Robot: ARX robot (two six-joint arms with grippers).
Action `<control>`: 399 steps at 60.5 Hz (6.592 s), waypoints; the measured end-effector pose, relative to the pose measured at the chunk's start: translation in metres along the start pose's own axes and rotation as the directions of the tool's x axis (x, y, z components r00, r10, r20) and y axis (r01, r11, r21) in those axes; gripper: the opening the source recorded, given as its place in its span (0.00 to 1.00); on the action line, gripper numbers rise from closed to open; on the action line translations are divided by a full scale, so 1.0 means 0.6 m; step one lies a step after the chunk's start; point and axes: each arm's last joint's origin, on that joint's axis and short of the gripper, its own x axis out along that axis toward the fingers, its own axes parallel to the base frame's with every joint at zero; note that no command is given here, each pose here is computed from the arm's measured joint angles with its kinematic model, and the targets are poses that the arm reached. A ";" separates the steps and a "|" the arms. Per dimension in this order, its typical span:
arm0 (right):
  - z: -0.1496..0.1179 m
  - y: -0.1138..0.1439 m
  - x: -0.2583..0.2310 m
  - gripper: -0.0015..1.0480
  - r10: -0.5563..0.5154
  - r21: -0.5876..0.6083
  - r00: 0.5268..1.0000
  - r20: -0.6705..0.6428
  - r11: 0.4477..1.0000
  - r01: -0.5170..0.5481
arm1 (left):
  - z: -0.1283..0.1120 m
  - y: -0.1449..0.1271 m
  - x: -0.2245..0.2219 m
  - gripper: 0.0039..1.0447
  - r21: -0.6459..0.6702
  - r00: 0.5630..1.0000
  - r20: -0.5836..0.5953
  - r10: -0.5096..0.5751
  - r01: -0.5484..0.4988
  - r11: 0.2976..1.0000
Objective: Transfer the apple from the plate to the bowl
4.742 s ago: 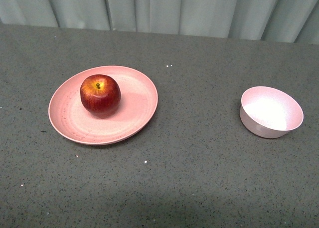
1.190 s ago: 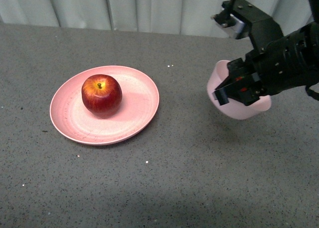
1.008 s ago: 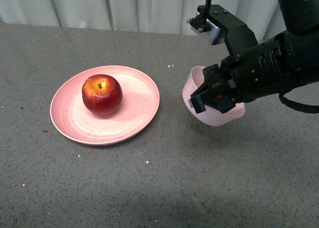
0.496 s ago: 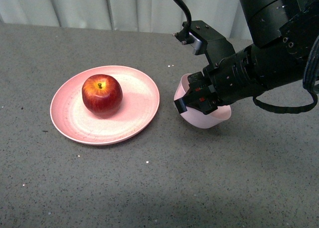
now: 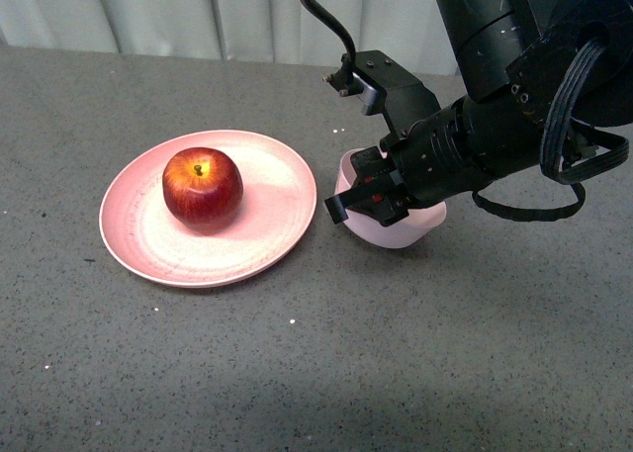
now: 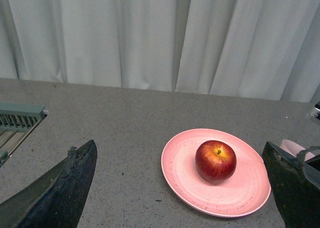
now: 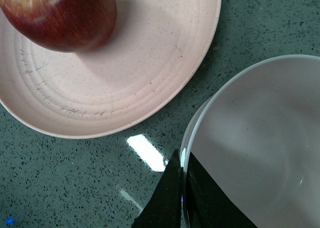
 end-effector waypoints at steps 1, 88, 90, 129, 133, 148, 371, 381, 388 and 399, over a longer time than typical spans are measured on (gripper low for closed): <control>0.000 0.000 0.000 0.11 0.000 0.000 1.000 0.000 1.000 0.000 | 0.000 0.000 0.000 0.94 0.000 1.000 0.000 0.000 0.000 1.000; -0.216 0.026 -0.356 0.81 -0.769 0.449 0.397 0.501 0.623 0.640 | 0.000 0.000 0.000 0.94 0.000 1.000 0.000 0.000 0.000 1.000; -0.226 0.032 -0.361 0.76 -0.735 0.440 0.392 0.553 0.658 0.611 | 0.000 0.000 0.000 0.94 0.000 1.000 0.001 0.000 0.000 1.000; -0.276 0.093 -0.400 0.01 -0.675 0.426 0.375 0.636 0.712 0.558 | 0.000 0.000 0.000 0.94 0.000 1.000 0.000 0.000 0.000 1.000; -0.279 0.097 -0.403 0.01 -0.674 0.426 0.373 0.637 0.712 0.558 | 0.000 0.000 0.000 0.94 0.000 1.000 0.000 0.000 0.000 1.000; -0.286 0.109 -0.413 0.01 -0.672 0.427 0.365 0.644 0.712 0.558 | 0.000 0.000 0.000 0.94 0.000 1.000 0.000 0.000 0.000 1.000; -0.316 0.136 -0.425 0.91 -0.671 0.425 0.369 0.644 0.714 0.557 | -0.180 -0.158 0.430 0.94 -0.075 0.743 -0.644 -0.181 0.174 0.982; -0.316 0.136 -0.425 0.91 -0.671 0.425 0.369 0.644 0.714 0.557 | -0.181 -0.158 0.430 0.77 -0.068 0.744 -0.645 -0.176 0.174 0.982; -0.316 0.136 -0.425 0.91 -0.671 0.425 0.368 0.644 0.713 0.557 | -0.181 -0.159 0.429 0.71 -0.068 0.743 -0.645 -0.178 0.177 0.982; -0.316 0.136 -0.425 0.91 -0.671 0.425 0.368 0.644 0.713 0.557 | -0.171 -0.169 0.426 0.70 -0.088 0.738 -0.643 -0.205 0.195 0.977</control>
